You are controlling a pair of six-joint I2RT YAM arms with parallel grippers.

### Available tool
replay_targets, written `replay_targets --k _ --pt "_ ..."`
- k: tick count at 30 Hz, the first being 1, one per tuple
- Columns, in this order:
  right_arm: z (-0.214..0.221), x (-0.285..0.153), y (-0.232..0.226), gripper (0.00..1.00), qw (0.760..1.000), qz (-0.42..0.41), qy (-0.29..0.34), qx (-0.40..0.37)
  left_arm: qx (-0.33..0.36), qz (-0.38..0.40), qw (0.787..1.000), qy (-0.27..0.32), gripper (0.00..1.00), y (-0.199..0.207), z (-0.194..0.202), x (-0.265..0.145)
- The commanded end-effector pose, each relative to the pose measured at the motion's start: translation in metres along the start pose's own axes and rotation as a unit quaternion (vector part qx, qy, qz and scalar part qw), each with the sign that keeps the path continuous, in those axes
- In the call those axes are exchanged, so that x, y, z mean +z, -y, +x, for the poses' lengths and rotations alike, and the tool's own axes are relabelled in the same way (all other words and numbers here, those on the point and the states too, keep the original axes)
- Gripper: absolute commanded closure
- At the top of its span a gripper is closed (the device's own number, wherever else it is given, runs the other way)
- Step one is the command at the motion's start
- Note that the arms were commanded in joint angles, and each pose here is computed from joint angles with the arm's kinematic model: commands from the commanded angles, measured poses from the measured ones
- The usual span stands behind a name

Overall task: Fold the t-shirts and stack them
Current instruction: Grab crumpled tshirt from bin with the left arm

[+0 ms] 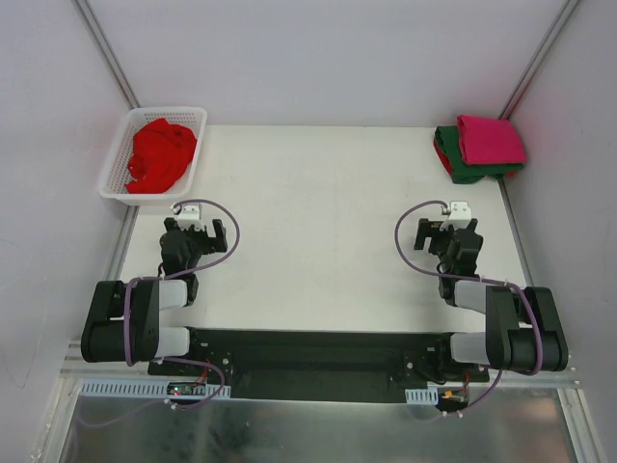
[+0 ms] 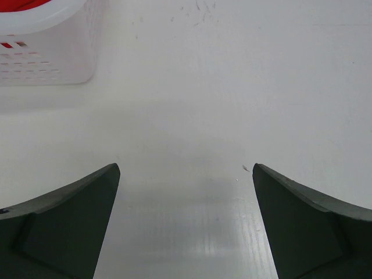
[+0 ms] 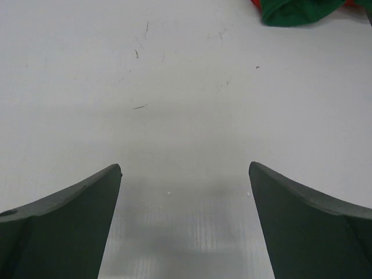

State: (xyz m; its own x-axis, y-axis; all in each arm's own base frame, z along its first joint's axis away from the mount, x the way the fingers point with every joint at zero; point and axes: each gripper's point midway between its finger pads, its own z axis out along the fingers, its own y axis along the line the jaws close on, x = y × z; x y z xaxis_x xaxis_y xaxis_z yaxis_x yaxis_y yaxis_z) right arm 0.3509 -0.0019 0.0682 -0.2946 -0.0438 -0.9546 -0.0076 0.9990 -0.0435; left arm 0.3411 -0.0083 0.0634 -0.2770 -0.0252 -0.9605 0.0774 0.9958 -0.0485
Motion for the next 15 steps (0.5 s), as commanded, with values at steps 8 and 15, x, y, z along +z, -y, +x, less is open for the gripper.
replay_targets --k 8,15 --pt "-0.0155 0.0036 -0.0032 0.04 1.000 -0.008 0.026 -0.003 0.012 0.018 0.999 0.030 0.01 0.0065 -0.0193 0.0047" --pt "-0.0155 0.0036 -0.0040 0.04 1.000 -0.010 0.026 -0.003 0.012 0.018 0.999 0.030 0.01 0.0065 -0.0195 0.0051"
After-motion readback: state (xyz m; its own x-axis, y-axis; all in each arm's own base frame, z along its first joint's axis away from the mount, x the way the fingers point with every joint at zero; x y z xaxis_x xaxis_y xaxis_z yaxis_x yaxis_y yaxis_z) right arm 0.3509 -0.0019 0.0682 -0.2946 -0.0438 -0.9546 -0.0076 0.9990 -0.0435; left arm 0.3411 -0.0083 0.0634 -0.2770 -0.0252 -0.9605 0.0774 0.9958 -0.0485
